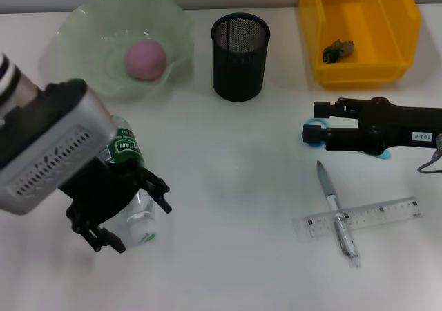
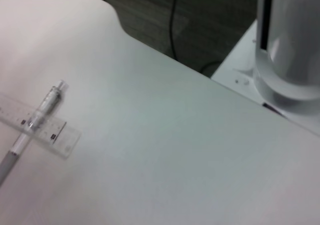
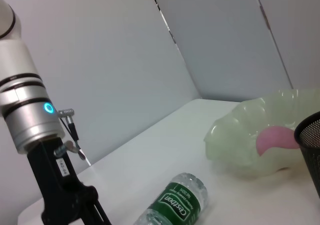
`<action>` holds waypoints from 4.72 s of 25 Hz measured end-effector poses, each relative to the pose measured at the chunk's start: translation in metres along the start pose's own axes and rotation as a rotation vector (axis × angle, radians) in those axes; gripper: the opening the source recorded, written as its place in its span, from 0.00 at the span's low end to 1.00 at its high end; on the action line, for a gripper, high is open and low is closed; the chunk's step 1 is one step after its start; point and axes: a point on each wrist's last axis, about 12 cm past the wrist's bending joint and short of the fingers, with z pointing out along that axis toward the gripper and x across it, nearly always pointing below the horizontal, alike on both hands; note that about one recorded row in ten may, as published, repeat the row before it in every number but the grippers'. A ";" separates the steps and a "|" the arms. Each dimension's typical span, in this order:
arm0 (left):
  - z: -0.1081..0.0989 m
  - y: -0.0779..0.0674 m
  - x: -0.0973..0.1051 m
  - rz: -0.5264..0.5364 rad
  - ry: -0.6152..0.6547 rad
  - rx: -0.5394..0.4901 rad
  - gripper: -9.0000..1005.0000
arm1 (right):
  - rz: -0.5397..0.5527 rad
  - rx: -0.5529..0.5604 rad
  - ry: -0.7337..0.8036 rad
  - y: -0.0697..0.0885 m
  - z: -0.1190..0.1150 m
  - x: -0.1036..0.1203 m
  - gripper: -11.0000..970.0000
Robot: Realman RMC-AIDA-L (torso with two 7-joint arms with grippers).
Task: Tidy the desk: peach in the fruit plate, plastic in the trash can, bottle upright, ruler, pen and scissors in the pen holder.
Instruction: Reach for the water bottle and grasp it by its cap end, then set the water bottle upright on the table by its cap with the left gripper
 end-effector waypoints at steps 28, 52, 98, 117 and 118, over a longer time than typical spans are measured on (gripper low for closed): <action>0.042 0.016 -0.007 0.186 0.219 0.137 0.66 | 0.002 -0.018 -0.043 0.004 -0.011 -0.002 0.79; -0.041 0.024 0.014 -0.549 -0.226 -0.342 0.45 | -0.046 -0.090 -0.032 0.014 -0.021 0.001 0.79; -0.009 -0.127 0.085 -1.249 -0.747 -1.199 0.44 | -0.158 -0.188 -0.018 0.030 -0.030 0.010 0.79; 0.027 -0.136 0.086 -1.298 -0.688 -1.357 0.44 | -0.161 -0.170 0.020 0.027 -0.031 0.015 0.79; 0.027 -0.136 0.086 -1.298 -0.687 -1.356 0.44 | -0.161 -0.170 0.020 0.027 -0.032 0.015 0.79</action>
